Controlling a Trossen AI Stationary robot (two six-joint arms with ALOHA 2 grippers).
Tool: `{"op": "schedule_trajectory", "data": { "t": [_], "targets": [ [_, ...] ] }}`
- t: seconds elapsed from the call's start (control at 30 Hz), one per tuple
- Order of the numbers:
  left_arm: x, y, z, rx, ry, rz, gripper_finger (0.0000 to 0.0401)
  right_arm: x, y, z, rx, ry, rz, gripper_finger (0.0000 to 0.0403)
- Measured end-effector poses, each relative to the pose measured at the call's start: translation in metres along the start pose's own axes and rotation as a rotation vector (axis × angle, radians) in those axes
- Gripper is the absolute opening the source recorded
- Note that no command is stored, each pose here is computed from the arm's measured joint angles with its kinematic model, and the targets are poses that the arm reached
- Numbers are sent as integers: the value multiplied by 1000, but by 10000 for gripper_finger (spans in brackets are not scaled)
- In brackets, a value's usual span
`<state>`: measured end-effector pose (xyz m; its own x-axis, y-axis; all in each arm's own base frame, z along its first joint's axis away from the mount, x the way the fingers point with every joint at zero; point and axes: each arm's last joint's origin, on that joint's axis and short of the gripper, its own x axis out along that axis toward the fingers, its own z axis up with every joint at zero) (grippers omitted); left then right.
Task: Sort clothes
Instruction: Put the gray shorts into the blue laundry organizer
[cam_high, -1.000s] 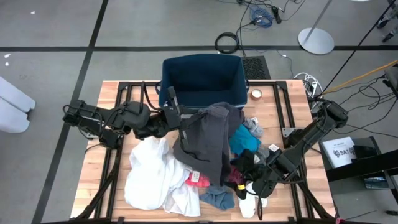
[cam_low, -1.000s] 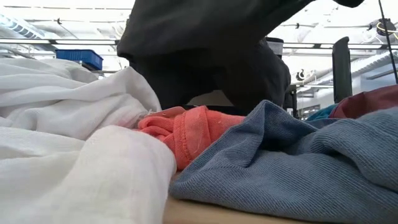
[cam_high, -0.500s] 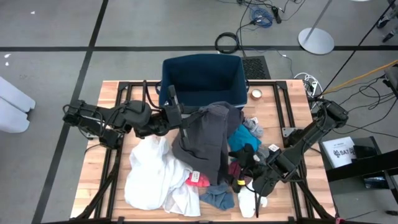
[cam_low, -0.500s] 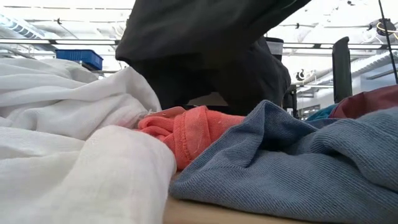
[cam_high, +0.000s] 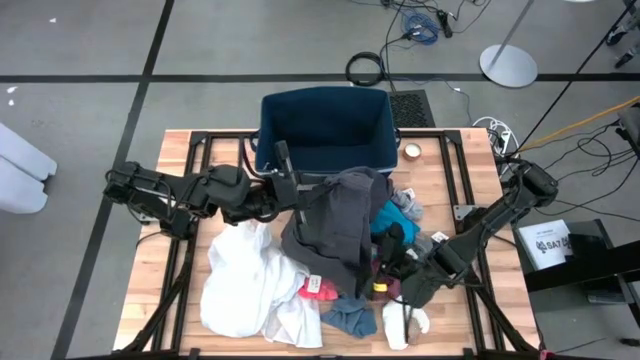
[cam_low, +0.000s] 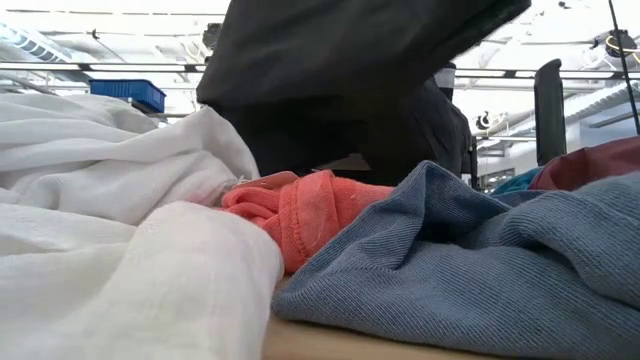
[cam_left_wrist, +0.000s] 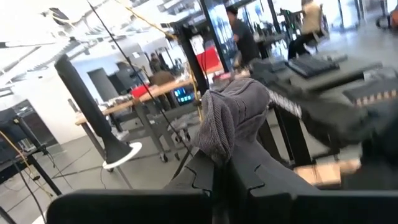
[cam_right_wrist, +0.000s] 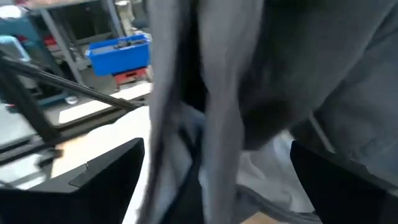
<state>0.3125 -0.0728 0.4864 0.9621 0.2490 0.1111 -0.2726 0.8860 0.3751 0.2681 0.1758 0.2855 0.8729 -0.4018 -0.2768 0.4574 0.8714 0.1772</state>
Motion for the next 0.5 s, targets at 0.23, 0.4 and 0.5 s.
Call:
{"op": "schedule_trajectory", "data": {
  "t": [0.23, 0.4, 0.5],
  "targets": [
    [-1, 6, 10, 3, -64, 33, 14, 16, 5, -20, -6, 59, -2, 392],
    [-1, 7, 10, 5, -60, 36, 14, 22, 8, -26, -2, 58, -8, 391],
    [-1, 7, 9, 9, -54, 34, 14, 28, 9, -32, -18, 67, -21, 383]
  ]
}}
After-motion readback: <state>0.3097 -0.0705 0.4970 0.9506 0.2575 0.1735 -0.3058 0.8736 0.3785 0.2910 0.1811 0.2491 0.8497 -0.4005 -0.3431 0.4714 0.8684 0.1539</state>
